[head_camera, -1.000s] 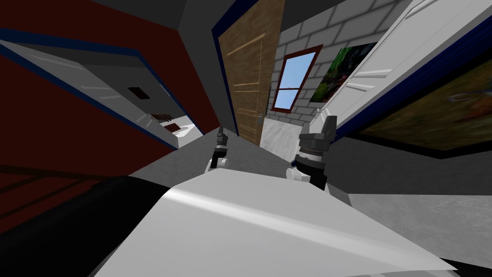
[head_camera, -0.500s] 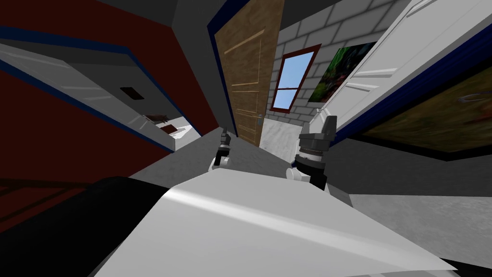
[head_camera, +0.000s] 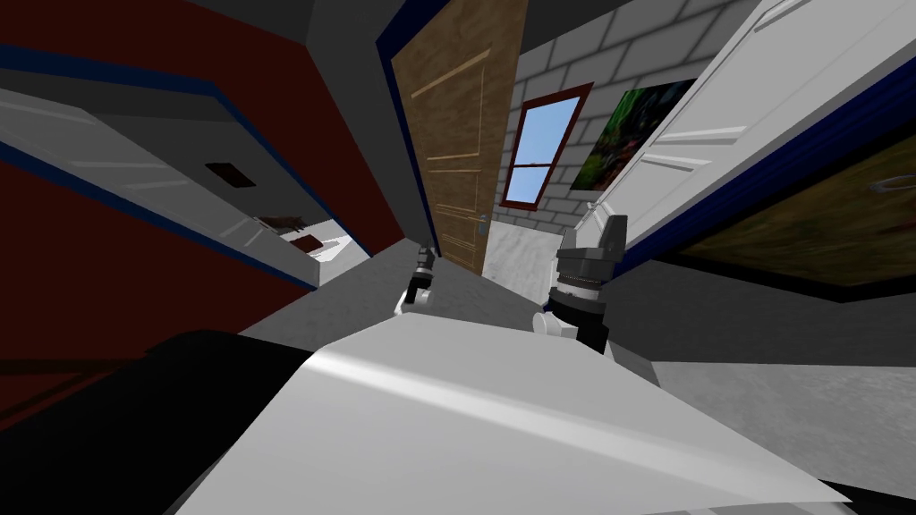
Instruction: Push the door open
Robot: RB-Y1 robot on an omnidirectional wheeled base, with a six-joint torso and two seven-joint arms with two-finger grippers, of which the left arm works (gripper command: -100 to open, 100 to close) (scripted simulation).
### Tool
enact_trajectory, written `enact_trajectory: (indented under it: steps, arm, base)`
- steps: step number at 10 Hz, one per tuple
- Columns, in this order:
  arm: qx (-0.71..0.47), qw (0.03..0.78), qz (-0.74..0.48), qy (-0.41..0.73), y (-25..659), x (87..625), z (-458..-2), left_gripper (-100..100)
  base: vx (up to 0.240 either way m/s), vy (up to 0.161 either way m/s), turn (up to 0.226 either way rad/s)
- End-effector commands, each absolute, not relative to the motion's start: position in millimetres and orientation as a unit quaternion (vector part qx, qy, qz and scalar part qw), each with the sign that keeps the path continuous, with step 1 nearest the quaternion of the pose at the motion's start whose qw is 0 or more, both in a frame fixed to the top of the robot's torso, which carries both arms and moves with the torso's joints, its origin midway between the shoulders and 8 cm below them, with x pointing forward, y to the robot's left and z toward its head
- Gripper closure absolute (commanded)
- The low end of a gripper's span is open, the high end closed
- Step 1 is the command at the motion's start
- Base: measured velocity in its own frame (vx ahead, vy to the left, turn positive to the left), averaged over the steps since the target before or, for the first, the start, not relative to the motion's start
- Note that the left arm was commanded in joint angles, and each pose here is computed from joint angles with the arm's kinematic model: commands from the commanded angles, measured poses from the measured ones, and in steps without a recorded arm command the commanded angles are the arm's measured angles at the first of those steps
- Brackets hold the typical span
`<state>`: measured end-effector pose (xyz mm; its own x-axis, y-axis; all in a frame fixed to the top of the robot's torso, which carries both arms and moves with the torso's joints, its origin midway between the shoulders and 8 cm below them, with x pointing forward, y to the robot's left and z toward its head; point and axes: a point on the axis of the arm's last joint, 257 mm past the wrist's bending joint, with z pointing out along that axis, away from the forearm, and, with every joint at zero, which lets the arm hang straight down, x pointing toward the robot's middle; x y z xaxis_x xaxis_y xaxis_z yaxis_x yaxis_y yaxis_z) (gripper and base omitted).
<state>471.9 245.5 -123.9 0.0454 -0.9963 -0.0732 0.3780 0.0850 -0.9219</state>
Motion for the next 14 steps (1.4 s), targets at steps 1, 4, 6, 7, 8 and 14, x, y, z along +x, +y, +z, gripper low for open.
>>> enact_trajectory:
  steps: [1, 4, 6, 7, 8, 14]
  arm:
    - [-0.384, 0.607, -0.560, 0.412, 239.8, 478.5, -132.6, -100]
    - [-0.390, 0.593, -0.563, 0.424, 228.9, 492.3, -148.8, -100]
    - [-0.394, 0.584, -0.564, 0.431, 221.1, 501.2, -159.6, -100]
    - [-0.396, 0.579, -0.564, 0.435, 217.0, 505.6, -164.9, -100]
    - [-0.398, 0.574, -0.565, 0.439, 213.0, 509.8, -170.2, -100]
    - [-0.409, 0.546, -0.565, 0.464, 187.1, 533.5, -200.7, -100]
  base:
    - [0.082, 0.043, -0.057]
    - [0.094, 0.035, -0.057]
    - [0.104, 0.046, -0.056]
    - [0.092, 0.048, -0.062]
    - [0.080, 0.042, -0.066]
    - [0.090, 0.047, -0.061]
